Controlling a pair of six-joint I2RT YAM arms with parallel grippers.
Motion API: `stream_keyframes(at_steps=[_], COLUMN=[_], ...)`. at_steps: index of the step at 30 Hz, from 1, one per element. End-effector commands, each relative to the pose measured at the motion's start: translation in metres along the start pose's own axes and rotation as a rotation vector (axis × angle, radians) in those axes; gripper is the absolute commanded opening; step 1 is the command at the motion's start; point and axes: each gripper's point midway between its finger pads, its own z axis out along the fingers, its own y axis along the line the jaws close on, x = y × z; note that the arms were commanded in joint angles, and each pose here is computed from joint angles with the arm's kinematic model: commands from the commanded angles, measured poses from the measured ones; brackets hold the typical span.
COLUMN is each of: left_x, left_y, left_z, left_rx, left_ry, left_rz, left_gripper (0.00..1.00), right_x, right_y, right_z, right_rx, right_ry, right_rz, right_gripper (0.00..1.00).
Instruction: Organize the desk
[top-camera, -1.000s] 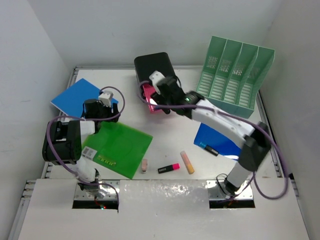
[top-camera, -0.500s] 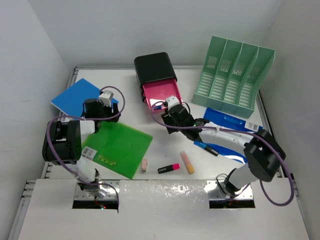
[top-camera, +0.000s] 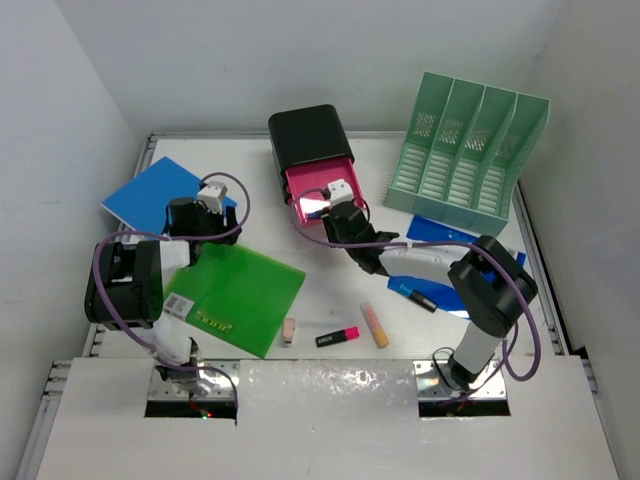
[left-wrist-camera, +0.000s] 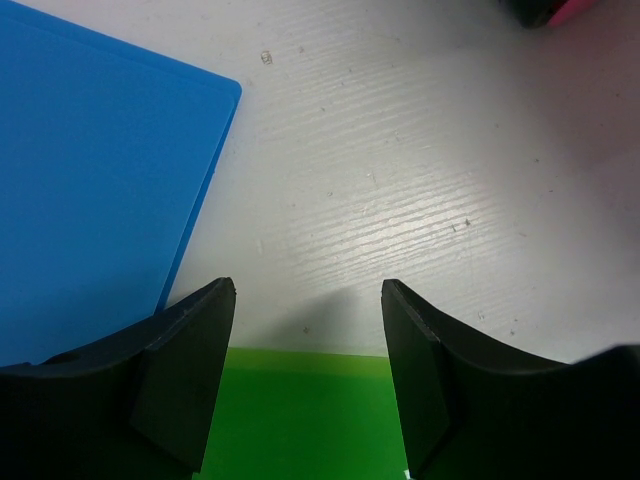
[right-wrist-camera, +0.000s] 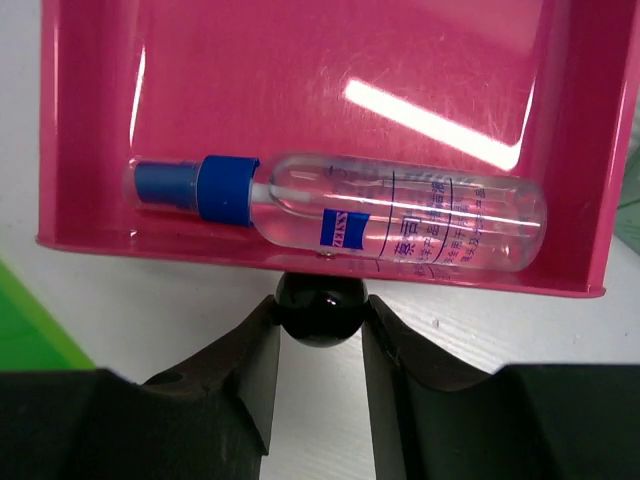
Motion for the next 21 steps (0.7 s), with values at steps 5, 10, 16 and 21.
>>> stream_keyframes(at_steps=[5,10,16,21], left_x=[-0.023,-0.024,-0.025,-0.026], left_y=[0.004,0.004,0.005,0.005], left_z=[0.0,0.0,-0.001,-0.002], left_rx=[0.006,0.004,-0.001,-0.002], left_ry=[-0.055,-0.059,-0.062,-0.065], left_rz=[0.028,0.033,0.037,0.04], left_gripper=[0.59,0.59,0.59,0.59], right_x=[-0.091,-0.121,-0.148,-0.142], right_y=[-0.013,-0.012,-0.007,-0.015], right_z=[0.009,0.015,0.029,0.07], right_rx=[0.008,-0.01,-0.024,0.031], right_ry=[-0.259,-0.314,-0.359,-0.307], right_rz=[0.138,0.133,0.125,0.121], right_gripper=[0.34,0.33,0.34,0.35])
